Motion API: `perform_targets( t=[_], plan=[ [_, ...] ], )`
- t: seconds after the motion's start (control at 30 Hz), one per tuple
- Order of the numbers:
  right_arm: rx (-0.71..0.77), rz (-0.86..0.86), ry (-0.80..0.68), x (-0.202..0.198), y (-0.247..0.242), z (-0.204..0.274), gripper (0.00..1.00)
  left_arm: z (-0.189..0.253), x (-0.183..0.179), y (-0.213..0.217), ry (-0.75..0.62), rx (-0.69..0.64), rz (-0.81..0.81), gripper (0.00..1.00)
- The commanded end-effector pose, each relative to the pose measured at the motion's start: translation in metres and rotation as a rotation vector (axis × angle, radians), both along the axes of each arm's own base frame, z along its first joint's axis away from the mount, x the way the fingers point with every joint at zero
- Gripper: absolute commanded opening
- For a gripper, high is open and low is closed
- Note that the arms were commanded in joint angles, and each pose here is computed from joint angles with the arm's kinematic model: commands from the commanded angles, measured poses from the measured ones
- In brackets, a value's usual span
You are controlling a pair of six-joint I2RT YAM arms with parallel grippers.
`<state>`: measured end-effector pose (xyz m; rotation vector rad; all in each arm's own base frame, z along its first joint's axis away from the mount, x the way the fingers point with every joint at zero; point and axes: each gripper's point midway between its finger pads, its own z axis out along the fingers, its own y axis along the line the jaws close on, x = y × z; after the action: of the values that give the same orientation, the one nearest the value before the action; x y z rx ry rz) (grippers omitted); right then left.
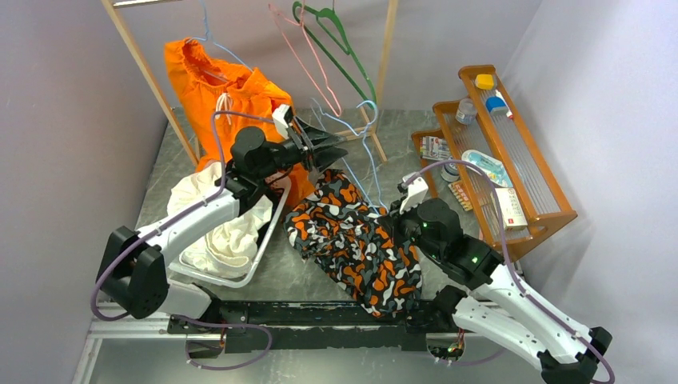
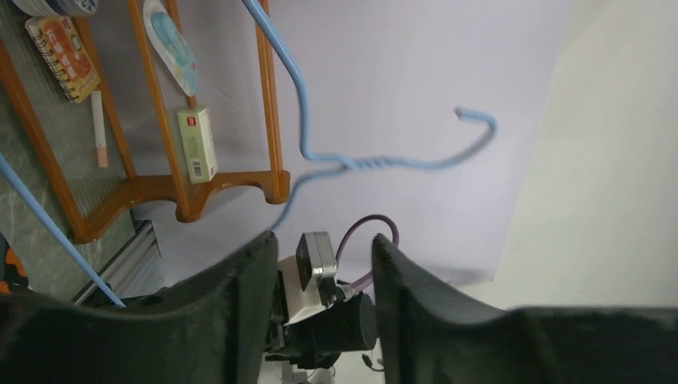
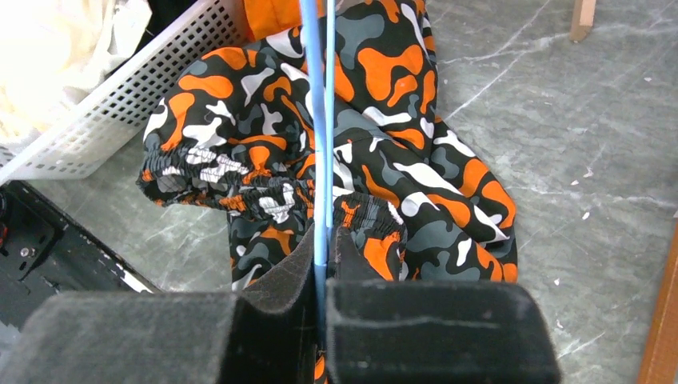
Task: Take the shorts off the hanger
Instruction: Place the hanger on the clothes rod.
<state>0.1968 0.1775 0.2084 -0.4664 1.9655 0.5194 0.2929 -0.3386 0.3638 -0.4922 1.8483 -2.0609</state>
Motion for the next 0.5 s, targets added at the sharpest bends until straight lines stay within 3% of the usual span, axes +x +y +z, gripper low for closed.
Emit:
perform_targets(
  t=[0.0, 0.17, 0.47],
  plan=[
    [0.038, -0.056, -0.03, 0.006, -0.005, 0.017, 0.0, 0.029, -0.026, 0.007, -0.215, 0.01, -0.037, 0.58],
    [0.037, -0.04, -0.032, 0.006, -0.002, 0.021, 0.0, 0.027, -0.035, 0.019, -0.286, 0.158, 0.047, 0.75],
    [-0.02, 0.022, 0.003, 0.007, 0.01, 0.015, 0.0, -0.022, -0.055, 0.056, -0.288, 0.404, 0.146, 0.77]
  ],
)
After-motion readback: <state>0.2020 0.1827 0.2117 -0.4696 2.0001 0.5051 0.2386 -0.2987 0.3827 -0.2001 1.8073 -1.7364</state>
